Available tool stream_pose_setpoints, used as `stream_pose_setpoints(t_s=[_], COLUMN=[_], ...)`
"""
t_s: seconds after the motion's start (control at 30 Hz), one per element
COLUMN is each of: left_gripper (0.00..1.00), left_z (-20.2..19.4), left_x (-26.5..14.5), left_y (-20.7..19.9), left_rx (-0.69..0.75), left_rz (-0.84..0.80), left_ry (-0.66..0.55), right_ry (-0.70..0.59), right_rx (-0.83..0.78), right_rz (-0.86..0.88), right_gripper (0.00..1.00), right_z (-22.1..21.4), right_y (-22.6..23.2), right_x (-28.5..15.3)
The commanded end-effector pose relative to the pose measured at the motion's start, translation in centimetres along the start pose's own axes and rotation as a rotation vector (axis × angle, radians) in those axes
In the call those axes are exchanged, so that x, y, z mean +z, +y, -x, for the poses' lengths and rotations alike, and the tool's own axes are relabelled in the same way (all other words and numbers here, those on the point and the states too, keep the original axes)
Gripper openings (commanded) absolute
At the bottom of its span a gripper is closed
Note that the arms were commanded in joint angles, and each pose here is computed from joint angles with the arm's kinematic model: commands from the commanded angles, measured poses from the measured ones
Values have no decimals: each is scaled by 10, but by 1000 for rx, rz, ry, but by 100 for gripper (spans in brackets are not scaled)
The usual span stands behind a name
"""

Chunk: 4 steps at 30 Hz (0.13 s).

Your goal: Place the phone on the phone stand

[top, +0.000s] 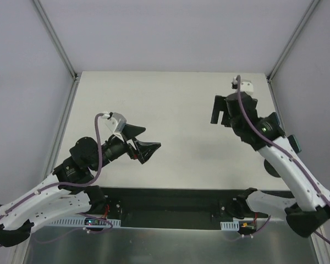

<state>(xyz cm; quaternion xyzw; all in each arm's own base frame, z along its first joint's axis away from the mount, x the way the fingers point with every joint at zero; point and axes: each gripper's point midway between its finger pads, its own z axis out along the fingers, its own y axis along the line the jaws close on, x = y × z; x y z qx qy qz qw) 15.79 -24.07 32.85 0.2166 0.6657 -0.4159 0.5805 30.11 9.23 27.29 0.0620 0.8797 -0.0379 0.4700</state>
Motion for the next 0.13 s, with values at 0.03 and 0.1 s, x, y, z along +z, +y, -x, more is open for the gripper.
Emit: stream_pose_setpoints(t_s=[0.03,0.1], left_gripper=[99,99], left_z=[62,88], left_x=[-18,-26], left_y=[-19,-21], left_rx=[-37,-20], left_rz=[-39,-26], left_ry=[-152,-208], right_ry=[-246,-344], right_rx=[-31,12], right_rz=[360,396], right_gripper=[97,96], right_z=[27,41], right_y=[2,-19], right_x=[-97,-132])
